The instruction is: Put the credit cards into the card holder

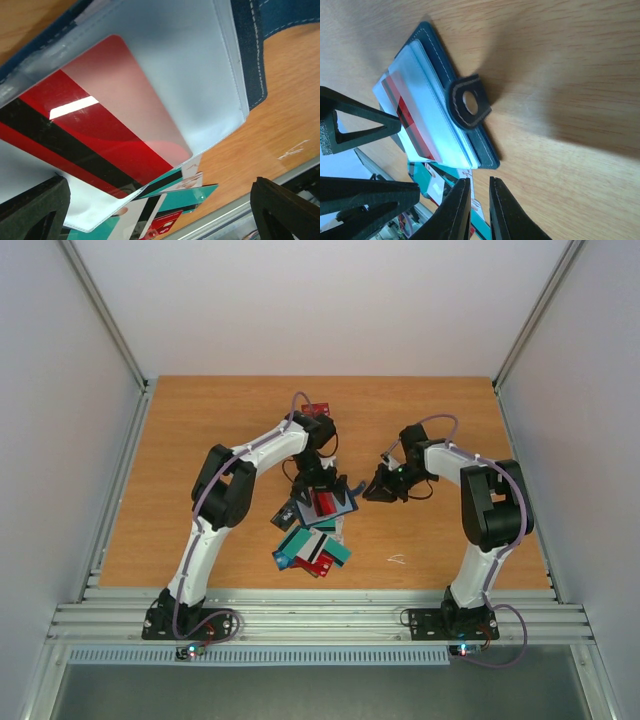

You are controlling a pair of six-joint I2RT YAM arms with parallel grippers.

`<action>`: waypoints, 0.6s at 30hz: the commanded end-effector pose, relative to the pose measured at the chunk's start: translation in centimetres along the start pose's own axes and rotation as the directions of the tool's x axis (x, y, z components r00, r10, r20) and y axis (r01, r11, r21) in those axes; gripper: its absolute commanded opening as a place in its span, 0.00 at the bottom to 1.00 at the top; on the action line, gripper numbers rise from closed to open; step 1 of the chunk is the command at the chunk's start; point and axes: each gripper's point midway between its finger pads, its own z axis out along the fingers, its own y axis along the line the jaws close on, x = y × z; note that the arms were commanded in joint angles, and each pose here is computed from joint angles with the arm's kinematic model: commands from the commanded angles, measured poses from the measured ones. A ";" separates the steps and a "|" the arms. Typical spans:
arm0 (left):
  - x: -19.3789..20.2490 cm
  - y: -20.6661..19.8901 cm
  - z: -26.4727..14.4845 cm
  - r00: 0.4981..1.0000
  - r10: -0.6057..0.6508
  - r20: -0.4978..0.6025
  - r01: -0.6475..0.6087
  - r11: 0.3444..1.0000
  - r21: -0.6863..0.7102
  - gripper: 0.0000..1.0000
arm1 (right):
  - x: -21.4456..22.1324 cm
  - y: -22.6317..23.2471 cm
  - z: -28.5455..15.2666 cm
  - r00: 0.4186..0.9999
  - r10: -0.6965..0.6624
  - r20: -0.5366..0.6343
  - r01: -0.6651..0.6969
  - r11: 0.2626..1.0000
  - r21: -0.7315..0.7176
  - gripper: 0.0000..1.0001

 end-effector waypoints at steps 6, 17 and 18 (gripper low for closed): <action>0.4 2.1 -1.8 0.999 -0.038 0.039 0.043 0.989 -0.141 0.99 | -0.1 1.7 0.2 0.998 -0.063 0.007 0.063 0.998 -0.024 0.13; -0.5 2.5 -0.8 0.997 -0.024 0.078 0.034 0.991 -0.129 0.90 | -0.4 3.9 1.4 0.987 -0.157 -0.009 0.157 0.987 -0.010 0.17; -0.6 2.3 -0.7 0.997 -0.015 0.080 0.025 0.992 -0.121 0.89 | -0.6 4.1 1.6 0.986 -0.164 -0.011 0.164 0.986 -0.009 0.18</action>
